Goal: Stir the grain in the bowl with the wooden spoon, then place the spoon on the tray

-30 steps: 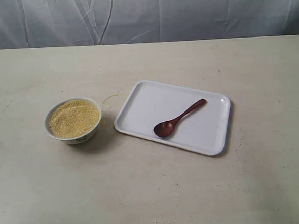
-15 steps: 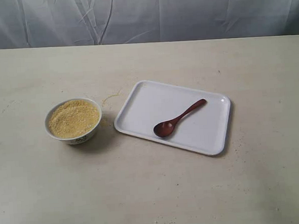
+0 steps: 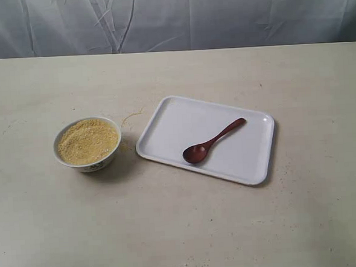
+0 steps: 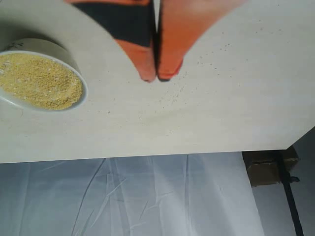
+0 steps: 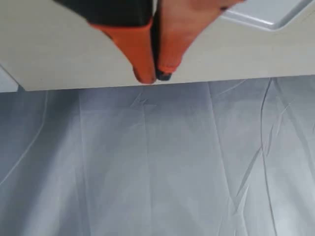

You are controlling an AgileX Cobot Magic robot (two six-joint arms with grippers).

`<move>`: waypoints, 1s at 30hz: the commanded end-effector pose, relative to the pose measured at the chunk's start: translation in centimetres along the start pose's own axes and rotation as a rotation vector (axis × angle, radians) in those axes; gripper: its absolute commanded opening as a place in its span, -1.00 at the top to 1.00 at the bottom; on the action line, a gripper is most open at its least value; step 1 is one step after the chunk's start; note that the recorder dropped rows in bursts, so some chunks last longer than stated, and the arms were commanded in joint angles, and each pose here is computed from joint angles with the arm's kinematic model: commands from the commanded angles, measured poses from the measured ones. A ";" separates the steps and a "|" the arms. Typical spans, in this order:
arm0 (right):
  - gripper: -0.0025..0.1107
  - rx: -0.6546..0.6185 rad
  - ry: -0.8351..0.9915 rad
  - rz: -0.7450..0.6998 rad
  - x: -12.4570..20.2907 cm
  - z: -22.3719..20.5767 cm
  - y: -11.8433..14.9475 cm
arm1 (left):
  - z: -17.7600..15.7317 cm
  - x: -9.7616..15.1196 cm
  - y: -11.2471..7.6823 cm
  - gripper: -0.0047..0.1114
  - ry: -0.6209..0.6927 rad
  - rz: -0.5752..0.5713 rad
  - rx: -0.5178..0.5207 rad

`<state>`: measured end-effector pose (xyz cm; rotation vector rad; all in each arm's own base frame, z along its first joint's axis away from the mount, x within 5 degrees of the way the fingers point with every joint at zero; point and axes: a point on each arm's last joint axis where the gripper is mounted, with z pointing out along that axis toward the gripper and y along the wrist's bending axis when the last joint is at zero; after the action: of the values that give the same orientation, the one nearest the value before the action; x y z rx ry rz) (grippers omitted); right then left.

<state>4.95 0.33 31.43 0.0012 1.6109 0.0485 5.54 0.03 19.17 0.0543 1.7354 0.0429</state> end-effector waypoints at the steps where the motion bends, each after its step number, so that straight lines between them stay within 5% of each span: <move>1: 0.96 0.053 -0.039 0.004 0.0 -0.8 -0.2 | 0.0 0.0 0.0 0.92 -0.013 0.000 -0.002; 13: 0.96 0.060 -0.044 -0.012 0.7 -1.0 -0.2 | 0.0 0.0 0.0 0.92 -0.013 0.000 -0.002; 26: 0.96 0.090 0.204 -0.087 11.9 0.7 -1.0 | 0.0 0.0 0.0 0.92 -0.013 0.000 -0.002; 30: 0.96 0.091 0.221 -0.089 13.2 0.9 -1.1 | 0.0 0.0 0.0 0.92 -0.013 0.000 -0.002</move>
<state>5.25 -0.28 18.51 0.0008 1.8528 -0.0805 5.54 0.03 19.17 0.0543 1.7354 0.0429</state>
